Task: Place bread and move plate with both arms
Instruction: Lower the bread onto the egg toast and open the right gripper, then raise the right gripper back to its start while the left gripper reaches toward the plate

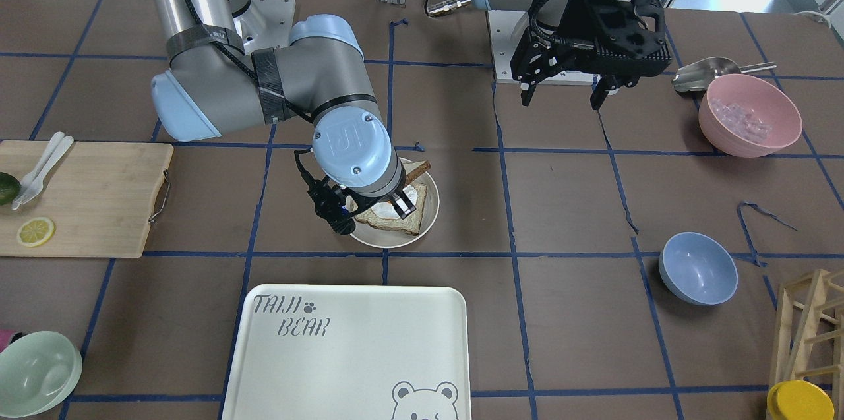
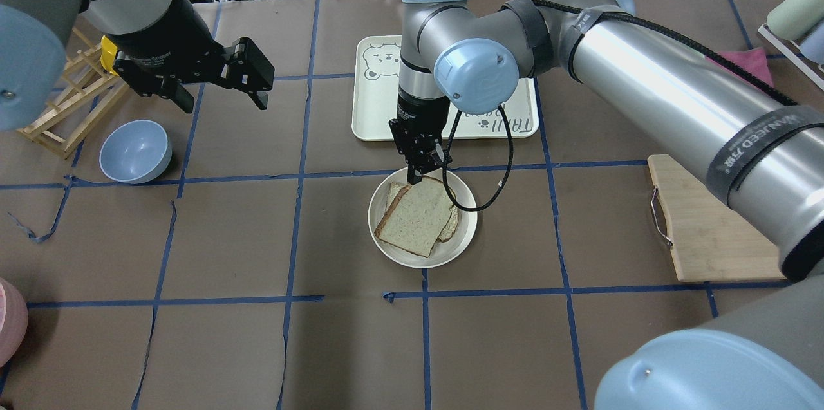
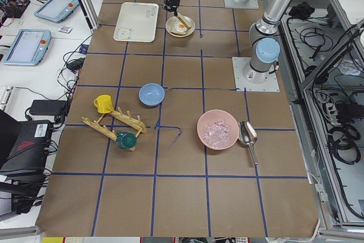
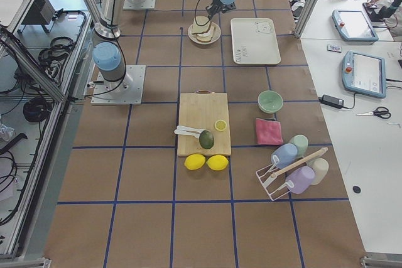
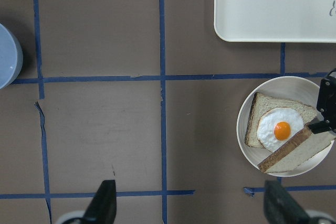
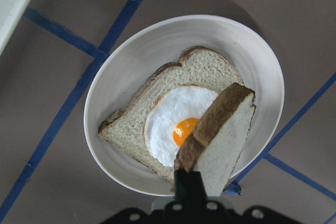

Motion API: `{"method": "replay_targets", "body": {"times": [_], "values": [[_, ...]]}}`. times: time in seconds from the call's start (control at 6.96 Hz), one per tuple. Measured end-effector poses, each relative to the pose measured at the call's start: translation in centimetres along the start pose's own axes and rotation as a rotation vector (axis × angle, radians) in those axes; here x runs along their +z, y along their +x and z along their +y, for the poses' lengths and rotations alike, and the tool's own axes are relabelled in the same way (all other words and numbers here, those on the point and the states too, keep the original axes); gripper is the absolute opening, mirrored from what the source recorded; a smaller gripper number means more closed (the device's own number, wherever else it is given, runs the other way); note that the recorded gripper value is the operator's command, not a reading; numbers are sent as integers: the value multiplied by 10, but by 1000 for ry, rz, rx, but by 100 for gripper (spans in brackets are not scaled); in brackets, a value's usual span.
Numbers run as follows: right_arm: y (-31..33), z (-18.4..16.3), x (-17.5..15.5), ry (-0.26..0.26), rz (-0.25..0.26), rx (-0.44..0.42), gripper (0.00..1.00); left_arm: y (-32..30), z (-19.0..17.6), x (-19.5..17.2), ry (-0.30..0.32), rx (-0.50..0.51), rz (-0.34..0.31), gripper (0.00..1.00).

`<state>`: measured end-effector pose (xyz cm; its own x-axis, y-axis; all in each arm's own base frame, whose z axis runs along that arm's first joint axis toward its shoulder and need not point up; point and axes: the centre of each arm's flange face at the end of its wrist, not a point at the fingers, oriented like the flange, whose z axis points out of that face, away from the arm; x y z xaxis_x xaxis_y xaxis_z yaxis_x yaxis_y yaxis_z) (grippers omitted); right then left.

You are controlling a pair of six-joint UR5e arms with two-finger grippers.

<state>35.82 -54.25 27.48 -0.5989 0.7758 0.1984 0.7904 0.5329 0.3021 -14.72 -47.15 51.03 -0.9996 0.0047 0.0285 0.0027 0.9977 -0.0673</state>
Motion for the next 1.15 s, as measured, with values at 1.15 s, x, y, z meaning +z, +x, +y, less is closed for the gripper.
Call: {"method": "replay_targets", "body": {"times": [1.15], "values": [[51,-29,-116,238,-171,-494,100,0,1,0,-1,-1,-1,100]]}}
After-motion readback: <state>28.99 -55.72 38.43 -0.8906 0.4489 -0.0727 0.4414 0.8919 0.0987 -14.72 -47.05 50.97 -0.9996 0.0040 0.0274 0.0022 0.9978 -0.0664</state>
